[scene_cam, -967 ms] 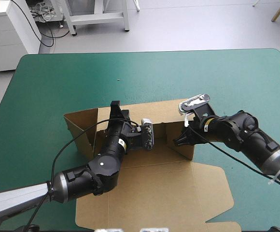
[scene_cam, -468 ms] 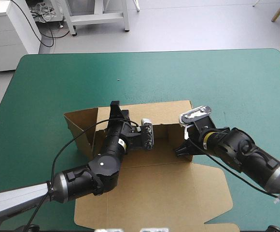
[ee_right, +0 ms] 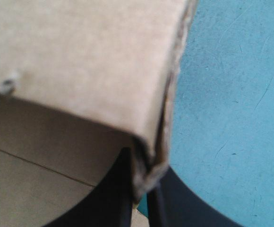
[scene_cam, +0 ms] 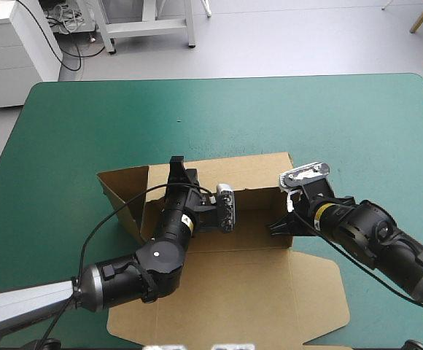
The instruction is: Fold the box
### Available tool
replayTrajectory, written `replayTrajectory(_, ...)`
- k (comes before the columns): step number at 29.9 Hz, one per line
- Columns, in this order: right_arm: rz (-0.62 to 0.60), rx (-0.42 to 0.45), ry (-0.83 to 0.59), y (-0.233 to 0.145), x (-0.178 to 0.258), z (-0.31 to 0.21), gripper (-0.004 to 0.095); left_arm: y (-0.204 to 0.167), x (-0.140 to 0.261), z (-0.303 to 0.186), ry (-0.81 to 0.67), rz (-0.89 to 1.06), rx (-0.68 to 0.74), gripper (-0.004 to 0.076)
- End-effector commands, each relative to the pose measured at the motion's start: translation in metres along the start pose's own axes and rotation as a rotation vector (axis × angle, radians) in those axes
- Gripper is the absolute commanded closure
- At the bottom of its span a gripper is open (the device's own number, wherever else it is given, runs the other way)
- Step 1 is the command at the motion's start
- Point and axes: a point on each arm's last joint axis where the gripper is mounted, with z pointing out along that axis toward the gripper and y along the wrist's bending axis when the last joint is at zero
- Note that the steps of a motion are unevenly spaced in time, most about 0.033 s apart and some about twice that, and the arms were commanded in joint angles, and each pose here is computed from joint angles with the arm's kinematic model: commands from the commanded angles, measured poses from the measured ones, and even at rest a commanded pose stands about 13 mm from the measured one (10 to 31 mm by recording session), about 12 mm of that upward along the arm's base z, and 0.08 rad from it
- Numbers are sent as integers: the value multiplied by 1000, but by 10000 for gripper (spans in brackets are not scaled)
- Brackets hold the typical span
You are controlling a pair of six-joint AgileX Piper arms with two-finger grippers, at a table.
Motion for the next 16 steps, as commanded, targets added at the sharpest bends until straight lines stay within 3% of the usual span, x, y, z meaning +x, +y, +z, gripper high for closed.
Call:
replayTrajectory(1,-6,-48,-158,5,-19,-12,928,5,-16,-15,-139,-18,7,700)
replayTrajectory(3,-6,-53,-169,5,-21,-11,928,4,-18,-18,-144,-14,5,647)
replayTrajectory(10,7,-45,-156,6,-22,0,928,10,-26,-31,-127,-16,-36,351)
replayTrajectory(16,5,-49,-168,7,-27,10,928,11,-36,-57,-90,-9,-87,330)
